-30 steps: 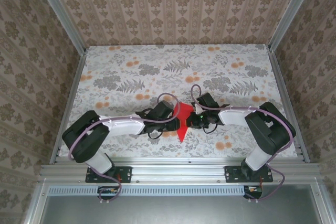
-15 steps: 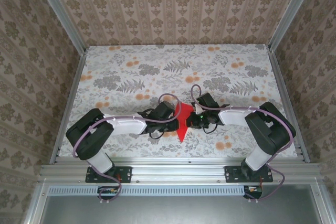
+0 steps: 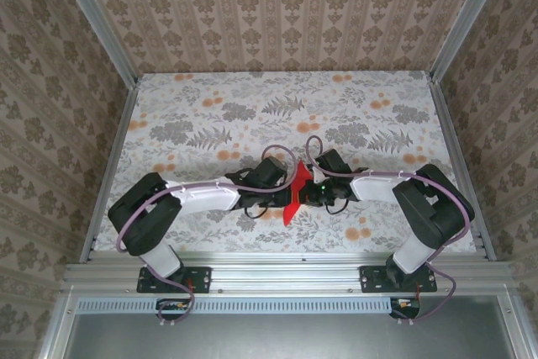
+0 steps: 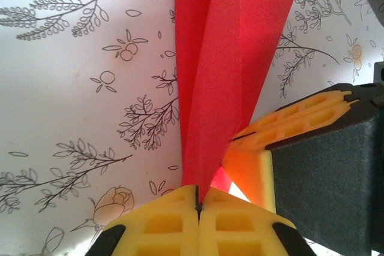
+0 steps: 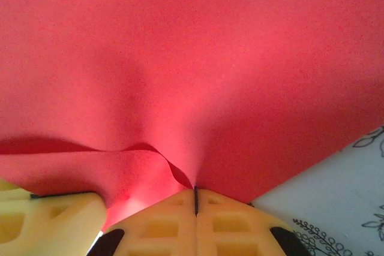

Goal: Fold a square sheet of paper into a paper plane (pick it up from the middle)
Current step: Fold the wing for the fifth time at the center of the table.

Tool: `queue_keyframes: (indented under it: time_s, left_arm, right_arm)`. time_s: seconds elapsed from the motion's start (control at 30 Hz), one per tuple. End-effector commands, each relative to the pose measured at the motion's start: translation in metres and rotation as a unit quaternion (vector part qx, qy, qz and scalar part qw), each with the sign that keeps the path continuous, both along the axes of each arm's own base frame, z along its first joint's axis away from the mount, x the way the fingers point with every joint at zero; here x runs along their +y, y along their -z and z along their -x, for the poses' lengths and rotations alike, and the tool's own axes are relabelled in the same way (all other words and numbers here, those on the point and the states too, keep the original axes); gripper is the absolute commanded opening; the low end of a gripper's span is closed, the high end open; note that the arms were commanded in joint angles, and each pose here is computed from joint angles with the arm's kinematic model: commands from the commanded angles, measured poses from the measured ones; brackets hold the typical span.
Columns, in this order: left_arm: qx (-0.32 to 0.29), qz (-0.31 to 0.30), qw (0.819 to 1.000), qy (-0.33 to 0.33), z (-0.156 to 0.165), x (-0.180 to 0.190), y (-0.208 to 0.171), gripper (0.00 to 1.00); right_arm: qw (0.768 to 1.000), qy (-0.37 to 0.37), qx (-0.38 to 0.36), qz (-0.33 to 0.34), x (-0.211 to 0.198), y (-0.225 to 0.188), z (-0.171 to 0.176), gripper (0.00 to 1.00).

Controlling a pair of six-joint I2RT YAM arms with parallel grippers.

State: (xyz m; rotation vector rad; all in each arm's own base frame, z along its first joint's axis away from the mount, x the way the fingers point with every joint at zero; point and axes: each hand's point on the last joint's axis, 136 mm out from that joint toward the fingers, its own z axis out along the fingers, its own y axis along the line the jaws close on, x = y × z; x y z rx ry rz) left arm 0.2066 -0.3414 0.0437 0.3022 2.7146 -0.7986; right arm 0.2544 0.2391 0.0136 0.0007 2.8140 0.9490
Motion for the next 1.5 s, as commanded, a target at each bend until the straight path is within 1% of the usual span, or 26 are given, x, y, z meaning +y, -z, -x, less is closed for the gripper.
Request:
queue_keyframes:
  time_s: [0.0,0.37,0.87,1.17,1.33,1.4,1.47]
  left_arm:
    - [-0.001,-0.003,1.000,0.018,0.003,-0.006,0.000,0.05]
    - [0.021,0.055,0.998,0.006,0.003,-0.025,-0.004,0.04]
    - [0.040,0.040,0.998,-0.003,0.007,-0.015,0.019,0.04]
    - [0.049,0.040,0.998,-0.002,0.008,-0.016,0.030,0.04]
    - [0.048,0.029,0.998,-0.001,0.009,-0.013,0.034,0.04]
    - [0.046,0.024,0.999,0.000,0.008,-0.012,0.034,0.04]
    - [0.047,0.023,0.999,0.003,0.008,-0.013,0.036,0.04]
  right_arm:
    - [0.999,0.011,0.025,0.040,-0.017,0.017,0.015,0.00]
    - [0.999,0.019,0.022,0.014,-0.012,0.014,0.014,0.00]
    - [0.997,0.049,0.022,-0.049,-0.010,0.001,0.012,0.00]
    - [0.994,0.065,0.025,-0.081,-0.010,-0.005,0.009,0.00]
    - [0.993,0.072,0.015,-0.090,-0.015,-0.019,0.004,0.00]
    - [0.992,0.081,0.013,-0.100,-0.021,-0.026,0.001,0.02]
    - [0.990,0.088,0.011,-0.110,-0.026,-0.032,-0.002,0.07]
